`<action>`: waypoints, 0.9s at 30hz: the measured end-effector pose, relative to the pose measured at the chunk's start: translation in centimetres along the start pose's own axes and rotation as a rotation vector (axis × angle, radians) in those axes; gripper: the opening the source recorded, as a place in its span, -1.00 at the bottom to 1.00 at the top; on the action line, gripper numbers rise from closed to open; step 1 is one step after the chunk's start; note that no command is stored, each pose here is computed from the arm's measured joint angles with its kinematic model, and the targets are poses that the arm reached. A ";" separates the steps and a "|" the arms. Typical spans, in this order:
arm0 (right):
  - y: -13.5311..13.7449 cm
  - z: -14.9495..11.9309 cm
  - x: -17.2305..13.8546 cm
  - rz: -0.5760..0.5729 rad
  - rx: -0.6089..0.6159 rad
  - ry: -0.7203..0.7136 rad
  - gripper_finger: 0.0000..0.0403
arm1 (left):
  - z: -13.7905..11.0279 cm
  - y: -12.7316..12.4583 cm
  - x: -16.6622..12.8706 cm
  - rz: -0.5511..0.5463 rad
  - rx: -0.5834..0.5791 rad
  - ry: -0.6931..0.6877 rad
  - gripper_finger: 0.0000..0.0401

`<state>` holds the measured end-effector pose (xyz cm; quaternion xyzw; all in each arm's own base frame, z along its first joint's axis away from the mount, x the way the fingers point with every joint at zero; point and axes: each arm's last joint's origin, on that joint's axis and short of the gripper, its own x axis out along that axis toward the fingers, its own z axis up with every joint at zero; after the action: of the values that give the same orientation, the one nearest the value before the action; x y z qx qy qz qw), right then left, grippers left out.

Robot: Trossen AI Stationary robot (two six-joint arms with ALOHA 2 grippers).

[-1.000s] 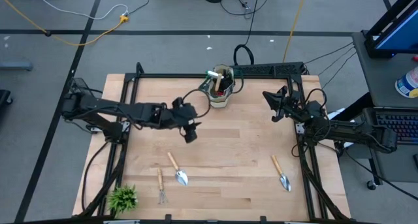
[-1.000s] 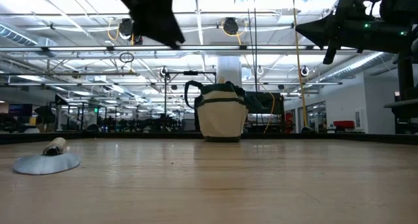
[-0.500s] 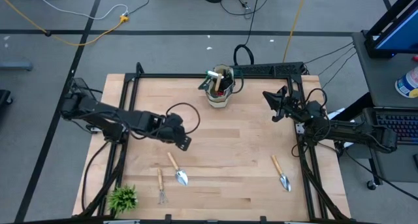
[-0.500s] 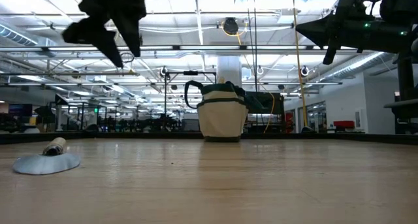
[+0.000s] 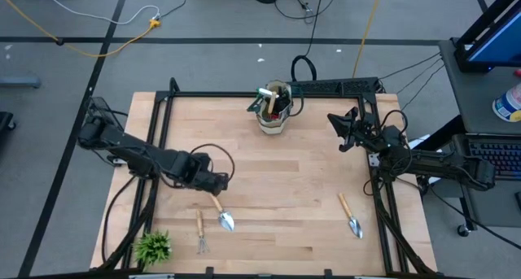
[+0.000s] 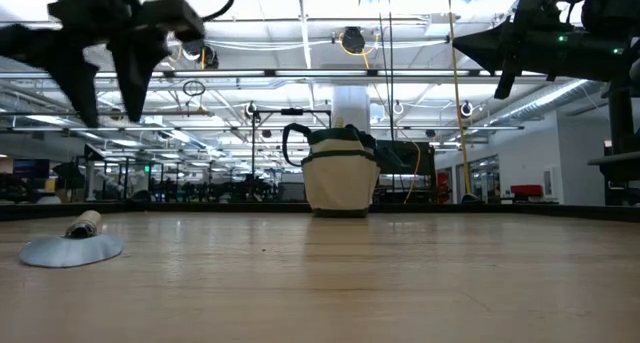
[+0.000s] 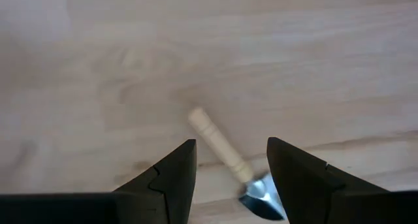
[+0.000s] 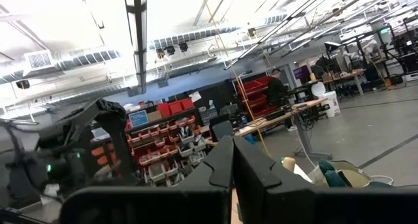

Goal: Pick & Place Garden tools in Gardening bag
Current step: Put the left trowel into the gardening bag

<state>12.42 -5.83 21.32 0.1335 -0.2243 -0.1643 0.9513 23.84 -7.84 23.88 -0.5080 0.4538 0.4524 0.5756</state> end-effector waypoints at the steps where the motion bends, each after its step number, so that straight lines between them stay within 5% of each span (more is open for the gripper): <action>1: 0.0 0.0 0.0 0.000 0.000 0.000 -1.00 | -0.3 0.2 0.4 0.007 -0.015 0.011 -0.05; 15: 0.0 -0.1 0.0 -0.003 -0.001 0.007 -1.00 | -1.7 2.4 5.7 -0.052 -0.226 0.073 -0.05; 27: 0.0 -0.1 0.0 -0.004 -0.015 0.011 -1.00 | -1.8 2.8 7.8 -0.062 -0.267 0.081 -0.05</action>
<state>12.46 -5.86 21.21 0.1279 -0.2173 -0.1673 0.9531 22.42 -8.99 15.57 -0.6116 0.3964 0.4701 0.4977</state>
